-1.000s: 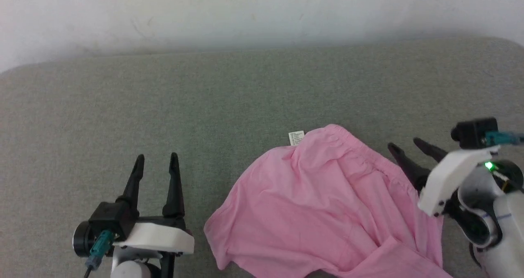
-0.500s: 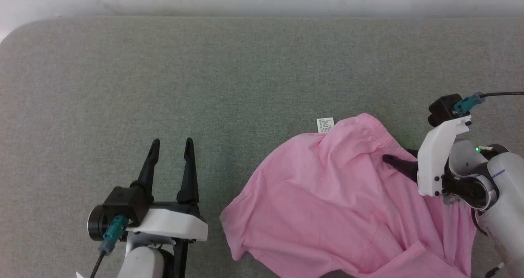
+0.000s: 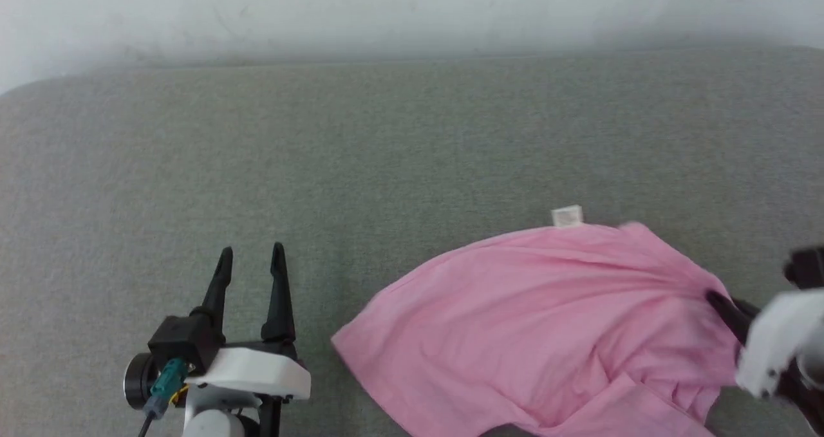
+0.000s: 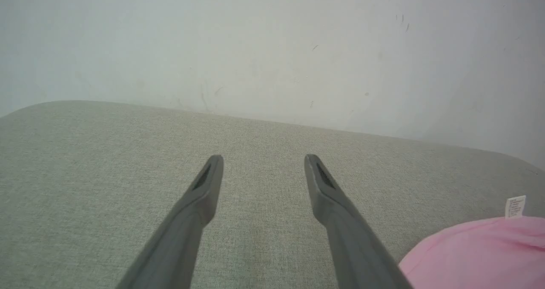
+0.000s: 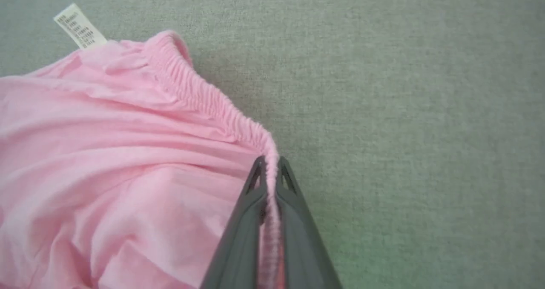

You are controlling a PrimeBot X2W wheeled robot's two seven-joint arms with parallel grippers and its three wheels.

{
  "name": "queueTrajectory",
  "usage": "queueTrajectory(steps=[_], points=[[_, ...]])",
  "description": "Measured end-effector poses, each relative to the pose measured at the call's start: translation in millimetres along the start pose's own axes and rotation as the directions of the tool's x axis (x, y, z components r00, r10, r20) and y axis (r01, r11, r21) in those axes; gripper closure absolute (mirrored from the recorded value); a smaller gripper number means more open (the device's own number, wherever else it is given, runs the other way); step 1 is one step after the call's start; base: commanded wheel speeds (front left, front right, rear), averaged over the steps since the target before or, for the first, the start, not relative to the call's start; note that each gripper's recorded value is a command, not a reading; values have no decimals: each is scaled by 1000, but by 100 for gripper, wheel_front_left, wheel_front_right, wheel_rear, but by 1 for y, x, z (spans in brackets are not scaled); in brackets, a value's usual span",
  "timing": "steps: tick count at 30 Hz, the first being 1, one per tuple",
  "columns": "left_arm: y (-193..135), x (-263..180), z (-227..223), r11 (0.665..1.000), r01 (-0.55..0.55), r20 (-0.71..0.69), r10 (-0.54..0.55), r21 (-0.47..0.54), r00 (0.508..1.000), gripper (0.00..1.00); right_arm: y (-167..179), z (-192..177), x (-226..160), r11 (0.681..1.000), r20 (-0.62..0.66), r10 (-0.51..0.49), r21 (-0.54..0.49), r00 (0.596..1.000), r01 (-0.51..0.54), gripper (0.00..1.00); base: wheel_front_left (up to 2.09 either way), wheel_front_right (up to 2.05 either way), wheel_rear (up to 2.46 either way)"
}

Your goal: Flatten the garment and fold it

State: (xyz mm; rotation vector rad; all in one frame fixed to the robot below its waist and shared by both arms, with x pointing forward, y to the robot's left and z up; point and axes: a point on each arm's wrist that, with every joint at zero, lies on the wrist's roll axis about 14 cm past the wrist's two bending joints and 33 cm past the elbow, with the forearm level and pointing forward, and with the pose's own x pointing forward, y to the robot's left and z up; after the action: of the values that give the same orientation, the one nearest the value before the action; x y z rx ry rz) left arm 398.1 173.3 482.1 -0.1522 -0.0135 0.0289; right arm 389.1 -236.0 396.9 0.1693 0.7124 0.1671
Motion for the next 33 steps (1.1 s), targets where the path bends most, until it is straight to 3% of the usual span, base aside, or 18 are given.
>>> queueTrajectory(steps=[7, 8, 9, 10, 11, 15, 20, 28, 33], points=[[-8, -3, -3, 1000, 30, -11, -30, -2, 999, 0, -15, -47, -53, 985, 23, -113, 136, 993, 109, 100, 0, 0, 0], [-10, -3, -4, 999, 36, -13, -36, -3, 999, 0, -15, -53, -59, 980, 25, -127, 160, 992, 122, 88, 0, 0, 0], [-12, -3, -4, 999, 42, -15, -42, -4, 999, 0, -13, -58, -63, 975, 24, -140, 177, 990, 133, 63, 0, 0, 0], [-14, -3, -5, 999, 50, -16, -50, -5, 999, 0, -11, -62, -67, 972, 27, -148, 185, 989, 141, 13, 0, 0, 0], [-14, -3, -5, 999, 51, -16, -51, -4, 999, 0, -7, -61, -68, 970, 45, -150, 202, 988, 138, 0, 0, 0, 0], [-15, -6, -4, 998, 55, -18, -55, 7, 998, 0, 5, -24, -76, 974, 249, -176, 186, 952, 132, 0, 0, 0, 0], [-9, -12, -2, 999, 40, -15, -40, 9, 999, 0, 13, 28, -94, 980, 512, -201, 112, 835, 168, 0, 0, 0, 0], [-8, -17, -2, 998, 50, -59, -48, 32, 997, 0, 56, 56, -109, 990, 646, -85, -32, 759, 138, 0, 0, 0, 0], [-25, -18, -20, 990, 139, -203, -129, 36, 971, 0, 76, 66, -114, 990, 680, -26, -84, 733, 114, 0, 0, 0, 0]])
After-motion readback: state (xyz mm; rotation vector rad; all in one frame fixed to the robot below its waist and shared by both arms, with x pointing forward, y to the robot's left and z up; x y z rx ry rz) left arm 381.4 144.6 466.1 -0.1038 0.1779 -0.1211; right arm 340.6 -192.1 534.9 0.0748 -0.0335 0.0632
